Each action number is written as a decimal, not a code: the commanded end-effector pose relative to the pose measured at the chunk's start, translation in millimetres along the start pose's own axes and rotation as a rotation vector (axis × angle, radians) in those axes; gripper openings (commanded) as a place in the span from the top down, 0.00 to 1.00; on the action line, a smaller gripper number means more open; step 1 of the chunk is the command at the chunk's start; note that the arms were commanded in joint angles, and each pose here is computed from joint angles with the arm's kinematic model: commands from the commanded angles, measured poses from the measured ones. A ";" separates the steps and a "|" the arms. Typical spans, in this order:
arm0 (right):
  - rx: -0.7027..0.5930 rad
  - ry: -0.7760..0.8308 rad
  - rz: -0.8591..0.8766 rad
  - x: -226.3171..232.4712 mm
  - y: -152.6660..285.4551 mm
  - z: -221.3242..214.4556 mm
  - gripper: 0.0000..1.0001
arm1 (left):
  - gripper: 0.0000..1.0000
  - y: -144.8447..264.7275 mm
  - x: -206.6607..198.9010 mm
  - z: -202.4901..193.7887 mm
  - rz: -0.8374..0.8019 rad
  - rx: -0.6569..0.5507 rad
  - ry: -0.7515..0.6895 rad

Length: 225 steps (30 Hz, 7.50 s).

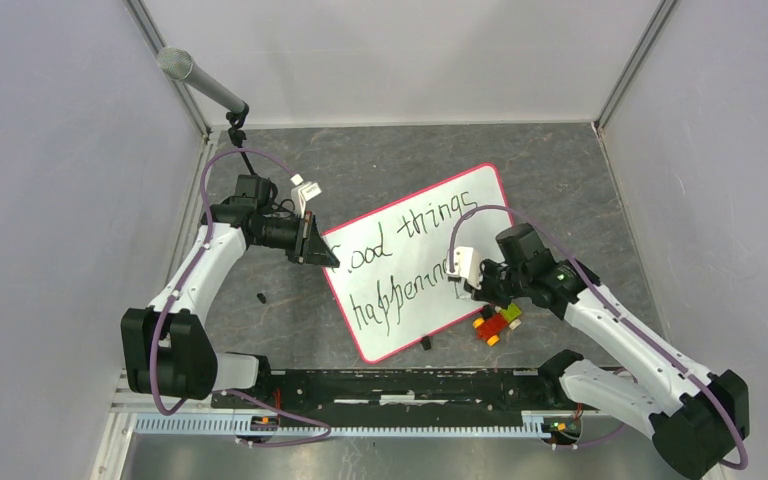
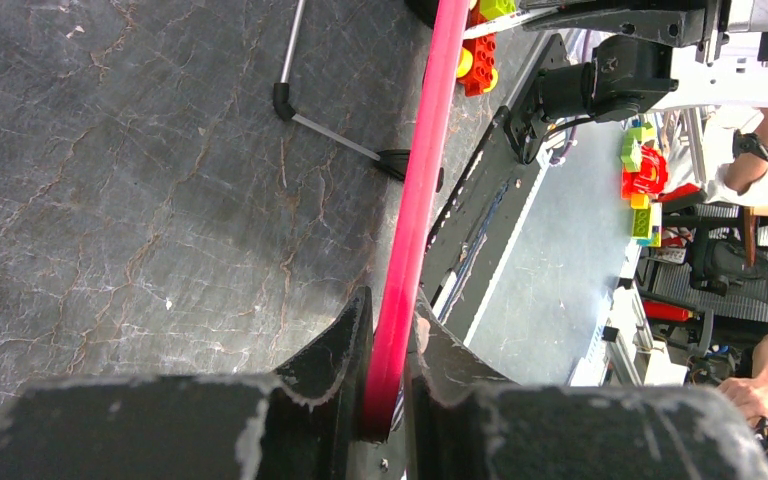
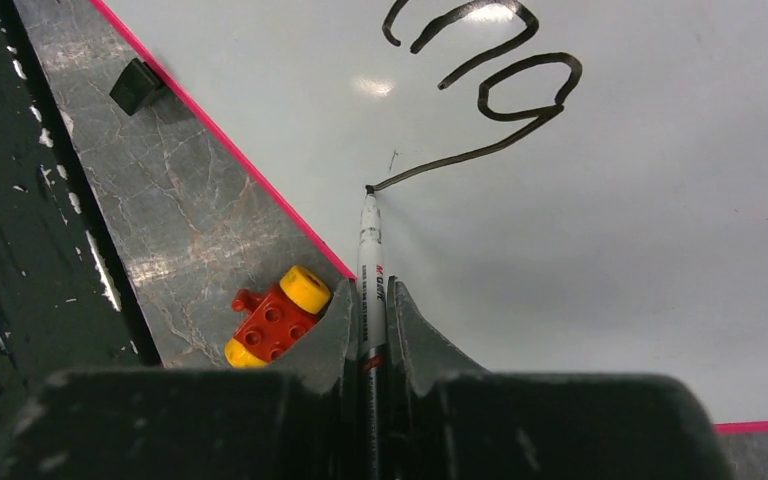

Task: Write a sentence on the whiteboard
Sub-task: Write a sentence on the whiteboard, then put down the whiteboard on the whiteboard stand, then pick up the pen cap from the corner of the board, then insert the whiteboard marker without the cap into the pen cap.

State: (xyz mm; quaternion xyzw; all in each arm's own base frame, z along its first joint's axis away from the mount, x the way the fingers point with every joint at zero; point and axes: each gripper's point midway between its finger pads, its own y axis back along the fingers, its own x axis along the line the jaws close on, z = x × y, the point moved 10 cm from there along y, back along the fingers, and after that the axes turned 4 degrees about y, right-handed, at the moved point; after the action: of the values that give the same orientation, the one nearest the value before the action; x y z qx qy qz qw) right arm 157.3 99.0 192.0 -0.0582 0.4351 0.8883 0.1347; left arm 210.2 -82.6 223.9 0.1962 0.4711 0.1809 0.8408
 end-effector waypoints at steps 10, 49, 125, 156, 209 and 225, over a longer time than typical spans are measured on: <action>-0.120 0.041 0.029 -12.3 -3.1 41.1 1.00 | 0.98 -4.9 12.5 2.4 0.123 0.025 -0.112; -0.154 0.021 -0.054 -30.9 -10.5 58.0 1.00 | 0.98 -4.6 11.5 3.7 0.126 0.022 -0.117; -0.237 0.015 -0.210 -23.7 66.6 70.0 1.00 | 0.23 89.1 -47.3 1.5 0.318 -0.224 -0.226; -0.374 -0.084 -0.098 -38.7 53.8 94.0 1.00 | 0.27 124.6 64.5 -73.5 0.666 0.387 -0.401; -0.610 -0.060 0.029 -49.6 77.4 138.6 1.00 | 0.98 109.4 -127.4 18.5 0.130 -0.297 -0.453; -0.908 -0.213 0.436 -40.1 74.4 175.5 1.00 | 0.98 50.2 -160.4 27.6 -0.499 -0.350 -0.208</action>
State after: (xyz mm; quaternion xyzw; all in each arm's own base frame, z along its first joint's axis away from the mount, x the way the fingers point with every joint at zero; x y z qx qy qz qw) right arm 181.7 181.5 345.4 0.0535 0.0440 0.9976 -0.0018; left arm 157.3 -118.1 345.3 0.0172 0.3761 0.0837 0.9226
